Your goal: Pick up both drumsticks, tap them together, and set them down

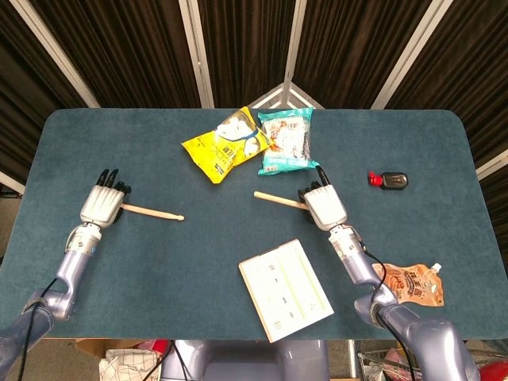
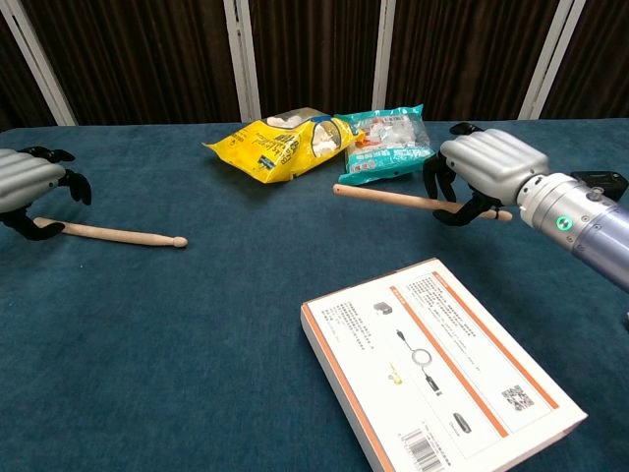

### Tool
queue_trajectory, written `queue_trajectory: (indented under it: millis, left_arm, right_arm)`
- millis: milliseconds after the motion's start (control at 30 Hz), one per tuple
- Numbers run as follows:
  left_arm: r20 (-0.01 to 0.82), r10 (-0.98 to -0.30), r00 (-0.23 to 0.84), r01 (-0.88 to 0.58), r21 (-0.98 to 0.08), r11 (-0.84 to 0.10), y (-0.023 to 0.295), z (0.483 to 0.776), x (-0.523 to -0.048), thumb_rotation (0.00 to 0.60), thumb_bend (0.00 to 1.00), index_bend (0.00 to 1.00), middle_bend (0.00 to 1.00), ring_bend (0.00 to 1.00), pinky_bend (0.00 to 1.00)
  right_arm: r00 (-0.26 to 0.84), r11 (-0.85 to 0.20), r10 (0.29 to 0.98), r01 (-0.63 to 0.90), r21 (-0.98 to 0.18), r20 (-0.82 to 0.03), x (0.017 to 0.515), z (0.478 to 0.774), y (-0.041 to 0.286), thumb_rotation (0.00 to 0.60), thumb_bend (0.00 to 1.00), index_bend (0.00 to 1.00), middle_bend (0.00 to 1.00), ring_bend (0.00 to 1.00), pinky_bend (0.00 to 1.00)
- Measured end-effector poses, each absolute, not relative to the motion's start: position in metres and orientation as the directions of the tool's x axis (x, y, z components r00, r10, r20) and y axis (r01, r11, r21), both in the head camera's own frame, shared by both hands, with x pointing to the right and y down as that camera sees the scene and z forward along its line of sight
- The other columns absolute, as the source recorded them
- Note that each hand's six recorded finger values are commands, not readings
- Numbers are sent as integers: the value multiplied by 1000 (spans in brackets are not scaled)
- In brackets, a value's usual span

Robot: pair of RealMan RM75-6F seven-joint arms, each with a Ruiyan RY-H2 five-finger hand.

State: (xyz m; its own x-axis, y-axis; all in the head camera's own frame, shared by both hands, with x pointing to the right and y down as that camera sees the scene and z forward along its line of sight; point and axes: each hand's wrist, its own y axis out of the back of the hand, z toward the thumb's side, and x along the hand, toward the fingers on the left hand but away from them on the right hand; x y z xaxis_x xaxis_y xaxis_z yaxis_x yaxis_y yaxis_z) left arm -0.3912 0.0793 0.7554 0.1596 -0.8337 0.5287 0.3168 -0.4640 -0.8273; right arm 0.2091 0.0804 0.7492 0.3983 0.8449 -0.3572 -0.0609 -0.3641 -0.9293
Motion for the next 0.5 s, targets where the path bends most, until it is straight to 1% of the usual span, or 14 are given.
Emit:
queue_trajectory:
  millis: [133, 200, 300, 500]
  left_arm:
    - [527, -835, 155, 260, -838, -481, 80, 740, -397, 600, 520, 254, 180, 0, 0]
    - [531, -833, 152, 235, -838, -491, 81, 731, -400, 600, 491, 226, 147, 0, 0]
    - [536, -831, 146, 199, -839, -506, 81, 714, -404, 600, 476, 194, 110, 0, 0]
    - [525, -842, 123, 105, -851, -515, 76, 671, -414, 600, 471, 175, 90, 0, 0]
  right_arm:
    - [391, -376, 841, -75, -923, -374, 213, 754, 83, 600, 551, 749, 645, 394, 35]
    - [387, -381, 839, -81, -921, -382, 215, 757, 84, 600, 551, 749, 645, 394, 36]
    - [378, -389, 839, -89, -917, -392, 217, 760, 85, 600, 551, 749, 645, 395, 36]
    - [369, -400, 834, -109, -910, -411, 222, 766, 86, 600, 553, 749, 645, 395, 36]
